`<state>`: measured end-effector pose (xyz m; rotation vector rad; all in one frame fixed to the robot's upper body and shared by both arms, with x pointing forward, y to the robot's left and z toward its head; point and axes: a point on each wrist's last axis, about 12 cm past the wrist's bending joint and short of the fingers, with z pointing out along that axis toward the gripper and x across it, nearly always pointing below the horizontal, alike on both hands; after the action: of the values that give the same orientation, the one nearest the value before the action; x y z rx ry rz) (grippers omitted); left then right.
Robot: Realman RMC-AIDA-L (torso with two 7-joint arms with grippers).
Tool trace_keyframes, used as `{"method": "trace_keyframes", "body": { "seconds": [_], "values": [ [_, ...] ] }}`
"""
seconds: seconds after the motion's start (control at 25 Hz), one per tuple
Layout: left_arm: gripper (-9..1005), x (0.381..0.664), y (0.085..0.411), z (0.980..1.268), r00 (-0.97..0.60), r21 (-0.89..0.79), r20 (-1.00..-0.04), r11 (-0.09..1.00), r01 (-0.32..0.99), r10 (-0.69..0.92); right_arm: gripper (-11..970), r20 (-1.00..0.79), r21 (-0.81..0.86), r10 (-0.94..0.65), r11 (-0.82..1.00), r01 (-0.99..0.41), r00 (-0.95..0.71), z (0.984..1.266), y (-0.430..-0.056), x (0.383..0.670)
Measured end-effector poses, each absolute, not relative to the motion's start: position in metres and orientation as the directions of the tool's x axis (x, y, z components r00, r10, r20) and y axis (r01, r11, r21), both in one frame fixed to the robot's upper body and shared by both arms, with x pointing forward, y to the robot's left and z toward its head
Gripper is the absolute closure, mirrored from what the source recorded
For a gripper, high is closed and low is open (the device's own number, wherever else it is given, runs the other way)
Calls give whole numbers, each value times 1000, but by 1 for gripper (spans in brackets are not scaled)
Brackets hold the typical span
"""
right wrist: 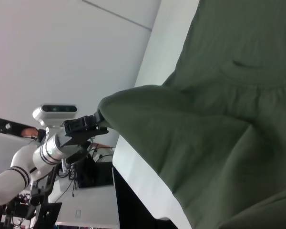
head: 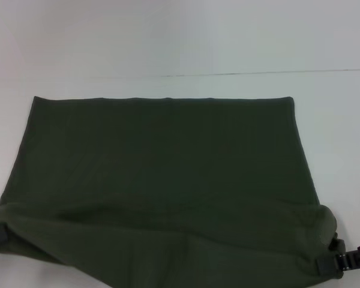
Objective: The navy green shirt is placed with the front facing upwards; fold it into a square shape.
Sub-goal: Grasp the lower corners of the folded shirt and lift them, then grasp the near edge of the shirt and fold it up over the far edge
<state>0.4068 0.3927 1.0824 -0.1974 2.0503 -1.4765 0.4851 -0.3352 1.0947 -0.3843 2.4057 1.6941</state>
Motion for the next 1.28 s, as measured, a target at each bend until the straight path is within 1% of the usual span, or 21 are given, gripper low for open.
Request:
{"method": "trace_keyframes", "body": {
  "seconds": [0.16,0.28,0.44,0.72,0.92,0.96,1.04,1.2,1.28],
  "values": [
    [965,407,392,1083,-810,-901,-384,370,225,-443,909,-294,895,-104,319,-312,-950,1096,-336,487],
    [965,414,391,1086,-795,-897,-407,361,256,-449,909,-313,893,-66,320,-317,-947,1097,-338,490],
    [965,429,388,1092,-775,-885,-444,353,302,-450,910,-342,891,14,324,-319,-940,1100,-345,494],
    [965,463,380,1099,-711,-865,-497,344,364,-497,910,-388,891,208,335,-307,-898,1105,-360,503],
    [964,489,372,1099,-662,-850,-526,365,380,-534,910,-394,889,320,369,-270,-861,1104,-362,518],
    [964,495,369,1098,-645,-848,-530,365,385,-551,909,-386,891,357,383,-243,-851,1101,-359,527],
    [964,503,365,1096,-613,-843,-538,370,391,-579,909,-382,891,373,390,-231,-845,1099,-357,531],
    [964,523,349,1089,-577,-832,-554,402,381,-600,909,-387,886,443,421,-193,-809,1092,-349,547],
    [964,529,342,1086,-569,-829,-559,415,374,-604,909,-397,884,482,430,-184,-781,1089,-345,553]
  ]
}}
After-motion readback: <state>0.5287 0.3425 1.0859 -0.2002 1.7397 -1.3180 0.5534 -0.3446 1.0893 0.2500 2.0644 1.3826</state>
